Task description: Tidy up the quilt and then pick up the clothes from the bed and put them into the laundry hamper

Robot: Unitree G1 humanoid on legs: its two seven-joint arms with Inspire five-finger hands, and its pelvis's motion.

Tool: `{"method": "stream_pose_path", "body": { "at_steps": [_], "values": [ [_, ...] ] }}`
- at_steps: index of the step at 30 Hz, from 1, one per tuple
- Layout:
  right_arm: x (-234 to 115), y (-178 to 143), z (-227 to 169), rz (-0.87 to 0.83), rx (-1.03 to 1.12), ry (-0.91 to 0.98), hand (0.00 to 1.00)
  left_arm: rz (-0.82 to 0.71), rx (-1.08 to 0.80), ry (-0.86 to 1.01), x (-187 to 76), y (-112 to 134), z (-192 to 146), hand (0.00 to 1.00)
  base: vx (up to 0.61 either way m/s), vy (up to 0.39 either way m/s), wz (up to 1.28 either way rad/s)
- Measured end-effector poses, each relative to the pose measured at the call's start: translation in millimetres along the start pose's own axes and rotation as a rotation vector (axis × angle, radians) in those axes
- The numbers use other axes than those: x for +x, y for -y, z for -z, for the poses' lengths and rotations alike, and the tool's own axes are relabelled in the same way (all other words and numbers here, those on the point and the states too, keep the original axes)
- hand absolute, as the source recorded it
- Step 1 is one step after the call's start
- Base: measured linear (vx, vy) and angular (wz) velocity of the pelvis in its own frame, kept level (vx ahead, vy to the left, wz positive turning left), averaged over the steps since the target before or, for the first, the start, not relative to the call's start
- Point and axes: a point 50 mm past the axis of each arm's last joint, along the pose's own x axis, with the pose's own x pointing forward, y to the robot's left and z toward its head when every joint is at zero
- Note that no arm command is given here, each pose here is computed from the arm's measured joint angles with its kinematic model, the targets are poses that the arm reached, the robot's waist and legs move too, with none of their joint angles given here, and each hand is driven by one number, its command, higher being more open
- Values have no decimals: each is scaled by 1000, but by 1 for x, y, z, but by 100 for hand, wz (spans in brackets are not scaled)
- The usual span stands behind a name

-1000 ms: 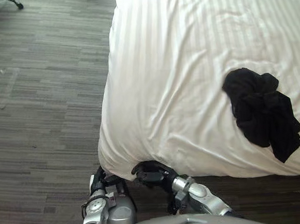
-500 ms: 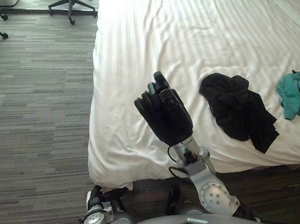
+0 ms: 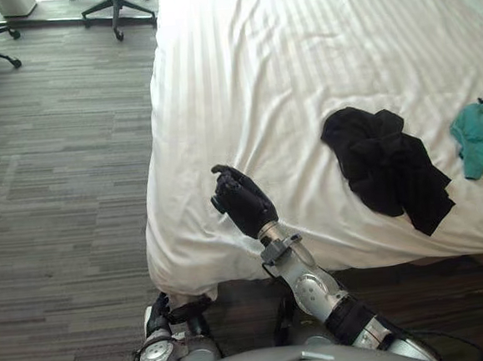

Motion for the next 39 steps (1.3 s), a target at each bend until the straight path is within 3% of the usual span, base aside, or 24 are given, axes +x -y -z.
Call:
{"method": "stream_pose_path", "body": {
  "at_steps": [2, 9, 15, 18, 21, 24, 25, 26, 28, 31, 33, 39],
  "values": [
    [-5, 26, 4, 118, -28, -30, 0, 16, -13, 3, 0, 7, -1, 100, 23, 2, 3],
    [-8, 40, 4, 201, -9, 3, 0, 60, -14, 34, 4, 17, -15, 100, 22, 0, 2],
    [-43, 89, -26, 444, 140, 219, 0, 38, -69, -13, 4, 7, -8, 100, -22, 38, -21],
    [-78, 123, -40, 621, 238, 367, 0, 4, -148, -52, 3, -2, 1, 100, 16, 15, -44],
    [-137, 160, -43, 891, 397, 555, 0, -33, -236, -74, 1, -13, 8, 100, 81, -6, -38],
    [-226, 191, -21, 1294, 491, 588, 0, -66, -305, -115, -3, -16, 18, 100, 106, -7, -36],
    [-252, 195, -16, 1392, 503, 589, 100, -70, -324, -129, -5, -14, 22, 100, 148, -10, -42],
    [-292, 195, -8, 1527, 508, 587, 100, -82, -355, -161, -9, -12, 33, 100, 138, -4, -45],
    [-327, 189, 3, 1635, 514, 587, 100, -92, -378, -200, -14, -12, 43, 100, 110, 2, -34],
    [-345, 180, 19, 1691, 521, 505, 100, -101, -384, -236, -19, -15, 54, 100, 16, 9, -18],
    [-336, 177, 29, 1667, 523, 434, 100, -101, -385, -241, -20, -16, 56, 100, -91, 11, -4],
    [-267, 160, 63, 1418, 392, 67, 100, -136, -400, -280, -31, -25, 74, 100, -122, -46, -26]
  ]
}}
